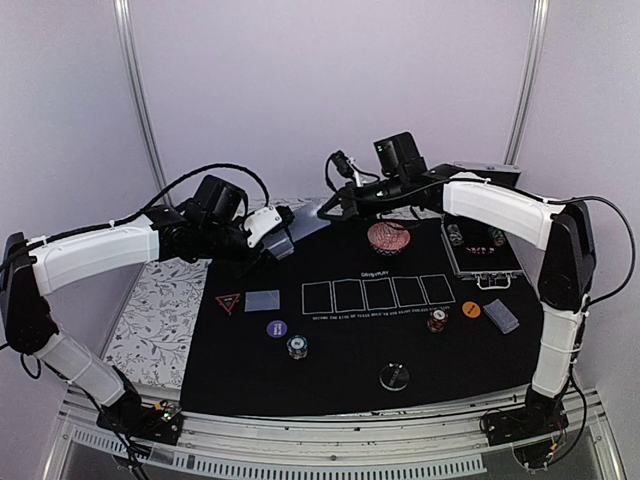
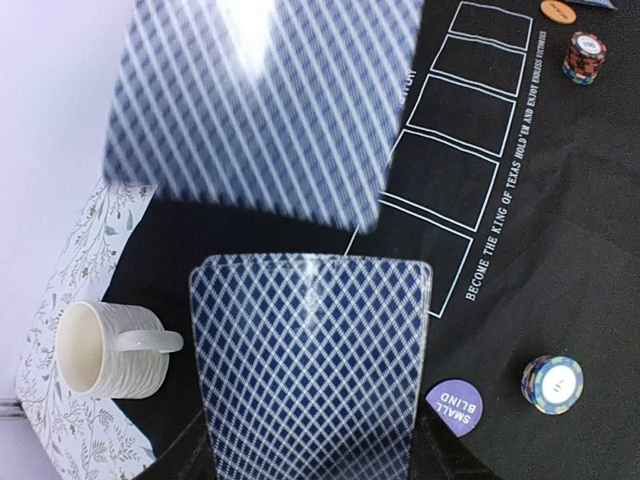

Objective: Distribute texas hold em gaming equipment
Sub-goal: Pick up the poker card from the face-down deck piles, then distribute the poker card in the small blind area.

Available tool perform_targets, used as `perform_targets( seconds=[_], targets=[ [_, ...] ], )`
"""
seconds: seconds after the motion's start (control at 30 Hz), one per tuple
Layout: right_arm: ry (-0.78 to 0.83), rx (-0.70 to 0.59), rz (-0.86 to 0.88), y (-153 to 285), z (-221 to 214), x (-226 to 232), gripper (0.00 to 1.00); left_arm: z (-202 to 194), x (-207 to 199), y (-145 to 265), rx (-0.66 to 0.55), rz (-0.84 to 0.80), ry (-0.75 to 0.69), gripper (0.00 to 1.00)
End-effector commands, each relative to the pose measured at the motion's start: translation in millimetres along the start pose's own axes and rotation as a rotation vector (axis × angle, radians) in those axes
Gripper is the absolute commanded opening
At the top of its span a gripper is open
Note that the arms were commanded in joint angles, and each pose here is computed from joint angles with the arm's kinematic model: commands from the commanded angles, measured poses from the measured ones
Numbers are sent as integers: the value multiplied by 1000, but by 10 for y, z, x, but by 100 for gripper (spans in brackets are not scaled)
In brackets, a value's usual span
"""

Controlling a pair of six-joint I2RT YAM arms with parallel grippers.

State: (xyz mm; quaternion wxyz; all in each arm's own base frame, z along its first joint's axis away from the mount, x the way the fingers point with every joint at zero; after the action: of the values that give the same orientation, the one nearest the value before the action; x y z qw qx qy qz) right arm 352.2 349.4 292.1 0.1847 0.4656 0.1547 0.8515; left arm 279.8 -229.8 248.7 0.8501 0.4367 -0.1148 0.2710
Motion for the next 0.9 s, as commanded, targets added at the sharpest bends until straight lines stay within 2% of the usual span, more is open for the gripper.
perform_targets(
  seconds=[0.0,0.1,0.23,0.37,0.77,0.87],
  targets=[
    [-15,-156,-52,509,203,-6,2,70,77,69,-37,46,6,50],
    [-122,-248,-32,664,236,-213,2,76,85,82,-38,52,10,50],
    [-307,-301,-58,416,111,-576,2,94,102,121,-51,59,14,50],
    [-443,-255,-10,-124,-61,-726,2,105,127,152,-60,70,23,50],
    [-580,-102,117,-1409,-484,-702,2,127,267,280,-74,143,72,50],
    [-633,-39,125,-1728,-665,-828,2,128,278,290,-74,148,77,50]
  ],
)
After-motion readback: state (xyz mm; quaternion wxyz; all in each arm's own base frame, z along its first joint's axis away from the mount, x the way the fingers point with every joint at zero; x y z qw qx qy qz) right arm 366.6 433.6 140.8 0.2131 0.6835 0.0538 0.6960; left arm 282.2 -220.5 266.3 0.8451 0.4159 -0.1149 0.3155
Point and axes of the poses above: each gripper's point midway between its finger pads, its own y axis back along the fingers, its own x axis along the line the jaws close on, z = x × y, the point moved 9 cm from there along y, back along the fingers, and after that the axes turned 13 degrees about -y, right-handed, at the moved point
